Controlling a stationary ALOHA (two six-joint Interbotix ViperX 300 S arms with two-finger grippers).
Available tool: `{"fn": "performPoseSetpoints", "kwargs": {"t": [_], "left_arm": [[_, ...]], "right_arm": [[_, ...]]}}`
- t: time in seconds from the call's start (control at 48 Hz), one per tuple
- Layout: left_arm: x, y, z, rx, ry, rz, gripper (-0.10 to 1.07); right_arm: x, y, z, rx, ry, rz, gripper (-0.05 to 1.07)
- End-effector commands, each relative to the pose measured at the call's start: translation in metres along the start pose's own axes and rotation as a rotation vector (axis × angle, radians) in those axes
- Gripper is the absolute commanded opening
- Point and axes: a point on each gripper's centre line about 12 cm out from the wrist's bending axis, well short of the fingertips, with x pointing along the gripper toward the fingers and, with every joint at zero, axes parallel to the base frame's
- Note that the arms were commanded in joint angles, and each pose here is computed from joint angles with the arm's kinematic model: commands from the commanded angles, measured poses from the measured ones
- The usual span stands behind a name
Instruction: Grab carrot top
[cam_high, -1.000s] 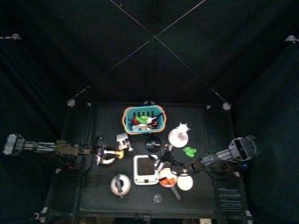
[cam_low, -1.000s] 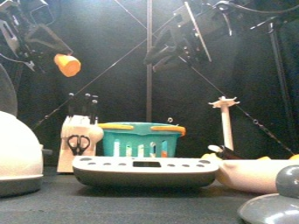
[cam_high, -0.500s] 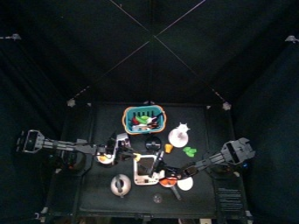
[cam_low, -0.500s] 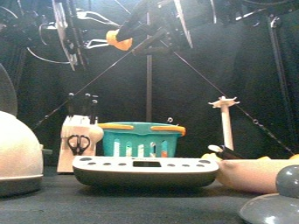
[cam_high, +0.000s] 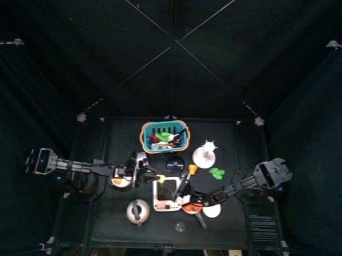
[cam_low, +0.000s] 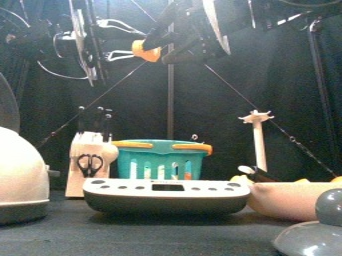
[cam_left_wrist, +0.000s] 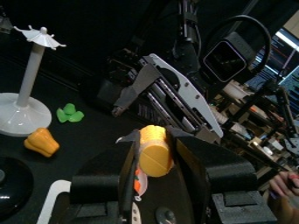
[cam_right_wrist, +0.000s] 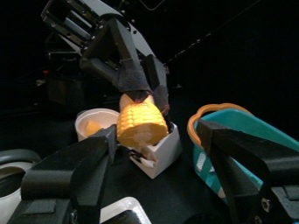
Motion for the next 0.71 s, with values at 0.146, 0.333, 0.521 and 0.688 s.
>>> {"fn": "performPoseSetpoints", "kwargs": {"t": [0.146,0.333,0.521,0.688], "left_arm": [[0.006,-0.008,0.012,0.008,-0.036,-0.029,0.7],[0.006,-0.007,0.011,0.003,-0.034,-0.023,0.7],[0.006,-0.005,0.011,0.004,-0.036,-0.02,0.7],[0.006,-0.003,0.013,0.021,-0.039,-0.017,0.72]], "right_arm": [[0.002,-0.008,0.027,0.054,-0.062,-0.035,1.0],[0.006,0.0,0.024,0.041,-0.057,-0.007,0.89],[0.007,0.007,0.016,0.033,-0.019,0.037,0.74],[0.005,0.006,0.01,0.04,0.01,0.036,0.74]]}}
